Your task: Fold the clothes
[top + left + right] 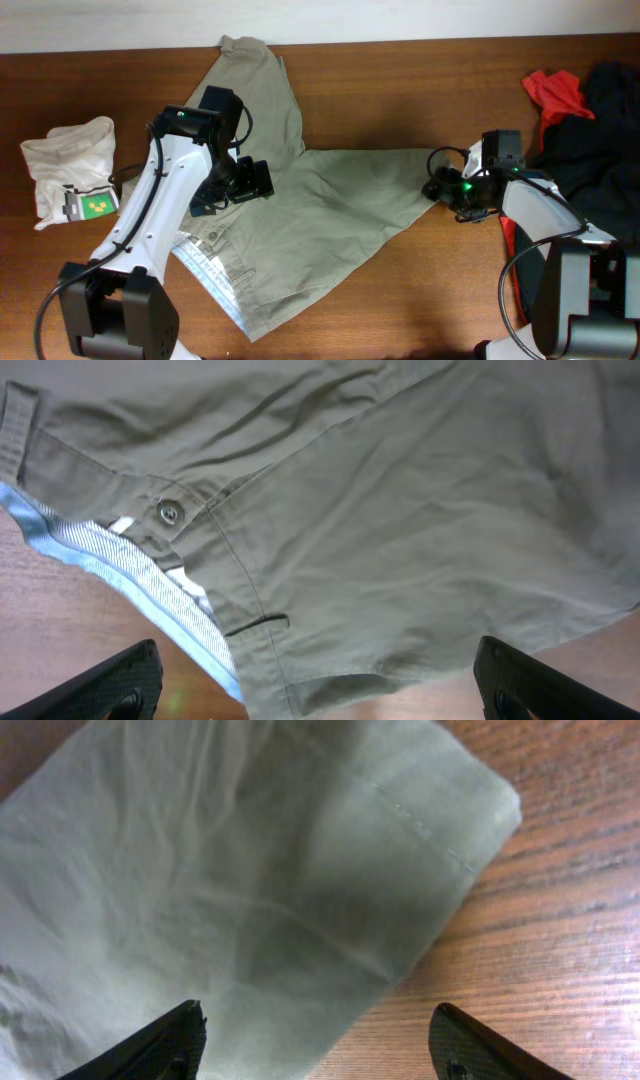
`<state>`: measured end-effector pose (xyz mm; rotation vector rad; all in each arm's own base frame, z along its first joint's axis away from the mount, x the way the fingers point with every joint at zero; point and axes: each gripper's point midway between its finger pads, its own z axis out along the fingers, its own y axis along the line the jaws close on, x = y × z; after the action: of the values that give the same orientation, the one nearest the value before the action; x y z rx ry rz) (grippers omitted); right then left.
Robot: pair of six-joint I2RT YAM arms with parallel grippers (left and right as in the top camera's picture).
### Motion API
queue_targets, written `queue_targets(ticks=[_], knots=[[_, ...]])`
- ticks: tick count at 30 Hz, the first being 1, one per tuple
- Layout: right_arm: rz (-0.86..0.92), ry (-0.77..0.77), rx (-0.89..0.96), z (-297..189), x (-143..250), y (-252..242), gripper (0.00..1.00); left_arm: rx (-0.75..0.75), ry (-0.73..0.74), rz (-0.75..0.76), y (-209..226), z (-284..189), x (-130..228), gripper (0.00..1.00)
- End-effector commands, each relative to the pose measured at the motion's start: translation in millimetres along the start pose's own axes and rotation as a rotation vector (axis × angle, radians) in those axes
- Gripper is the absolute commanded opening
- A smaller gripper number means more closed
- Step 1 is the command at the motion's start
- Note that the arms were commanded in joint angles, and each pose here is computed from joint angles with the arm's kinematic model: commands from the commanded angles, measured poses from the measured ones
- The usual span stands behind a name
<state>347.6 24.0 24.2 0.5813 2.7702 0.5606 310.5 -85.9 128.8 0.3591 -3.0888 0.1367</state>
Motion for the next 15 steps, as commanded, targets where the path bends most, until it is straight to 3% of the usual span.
queue_targets(ticks=[1,3,8,9,11,13,15], knots=[[-0.002,-0.051,0.009,2,-9,-2,0.67,-0.012,0.008,0.013,3,-1,4,0.99],[-0.009,-0.072,0.001,1,-14,-1,0.56,-0.013,0.012,0.019,1,-1,6,0.99],[0.018,-0.009,0.049,27,-4,-18,0.54,-0.013,0.012,0.025,-3,-1,8,0.99],[0.019,-0.004,0.052,30,-4,-20,0.5,-0.014,0.012,0.025,-3,-1,8,0.99],[0.016,-0.017,0.054,27,-7,-20,0.04,-0.015,0.015,0.025,-2,-1,9,0.99],[0.002,-0.048,0.074,10,-16,-15,0.04,-0.019,0.025,0.014,-1,-1,11,0.99],[0.008,-0.099,0.254,-27,-25,-33,0.04,-0.029,0.048,-0.055,1,-1,17,0.99]])
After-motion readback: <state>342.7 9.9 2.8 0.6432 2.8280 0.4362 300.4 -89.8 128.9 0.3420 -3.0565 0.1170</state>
